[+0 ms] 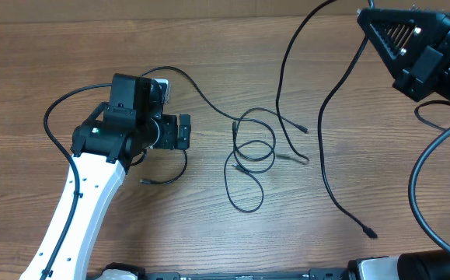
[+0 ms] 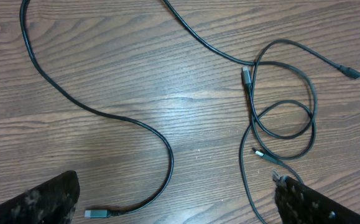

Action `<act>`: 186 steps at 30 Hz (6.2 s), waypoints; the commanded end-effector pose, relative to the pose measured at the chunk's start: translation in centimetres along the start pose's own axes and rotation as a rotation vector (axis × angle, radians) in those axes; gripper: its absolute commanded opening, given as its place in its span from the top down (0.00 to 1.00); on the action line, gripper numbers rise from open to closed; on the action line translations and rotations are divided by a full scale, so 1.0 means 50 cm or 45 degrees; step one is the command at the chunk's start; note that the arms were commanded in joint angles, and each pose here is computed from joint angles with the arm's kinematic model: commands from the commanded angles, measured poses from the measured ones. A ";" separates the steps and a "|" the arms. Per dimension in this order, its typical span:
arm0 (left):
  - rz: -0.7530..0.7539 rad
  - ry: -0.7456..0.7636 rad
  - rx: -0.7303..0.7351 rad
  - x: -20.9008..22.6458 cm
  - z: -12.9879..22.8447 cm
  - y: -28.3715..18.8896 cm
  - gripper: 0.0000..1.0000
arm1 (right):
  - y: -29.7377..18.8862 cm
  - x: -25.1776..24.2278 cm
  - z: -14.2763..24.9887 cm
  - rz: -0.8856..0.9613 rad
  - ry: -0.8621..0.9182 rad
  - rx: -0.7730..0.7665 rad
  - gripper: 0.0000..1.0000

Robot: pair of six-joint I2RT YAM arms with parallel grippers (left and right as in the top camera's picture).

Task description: Untangle cables

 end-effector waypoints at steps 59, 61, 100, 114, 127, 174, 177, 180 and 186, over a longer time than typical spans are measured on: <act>0.002 0.001 -0.007 0.002 -0.005 0.001 0.00 | -0.551 -0.860 0.042 1.939 1.574 -0.767 0.96; 0.002 0.001 -0.007 0.002 -0.005 0.001 0.00 | -0.561 -0.877 0.054 1.923 1.620 -0.758 0.85; 0.002 0.001 -0.007 0.002 -0.005 0.001 0.00 | 0.231 -0.671 0.084 0.999 0.509 0.801 0.00; 0.002 0.001 -0.007 0.002 -0.005 0.001 0.00 | 0.441 -0.608 0.389 0.884 0.313 1.381 0.00; 0.002 0.001 -0.007 0.002 -0.005 0.001 0.00 | 0.502 -0.650 0.510 0.844 0.258 1.314 0.09; 0.002 0.001 -0.007 0.002 -0.005 0.001 0.00 | 0.495 -0.682 0.373 0.773 0.467 1.012 0.96; 0.002 0.001 -0.007 0.002 -0.005 0.001 0.01 | 0.434 -0.575 0.227 0.796 0.341 0.806 0.96; 0.002 0.001 -0.007 0.002 -0.005 0.001 0.00 | 0.356 -0.406 0.087 0.677 0.148 0.512 0.96; 0.002 0.001 -0.007 0.002 -0.005 0.001 0.00 | 0.215 -0.193 -0.031 0.451 -0.026 0.101 0.96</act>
Point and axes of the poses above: each gripper's point midway between its finger pads, its own y axis out along the fingers, its own x axis along the line the jaws close on, z = x × y, the point moved 10 cm from there along -y, back along the fingers, and after that the axes turned 10 degrees about y, right-handed, at the moved point
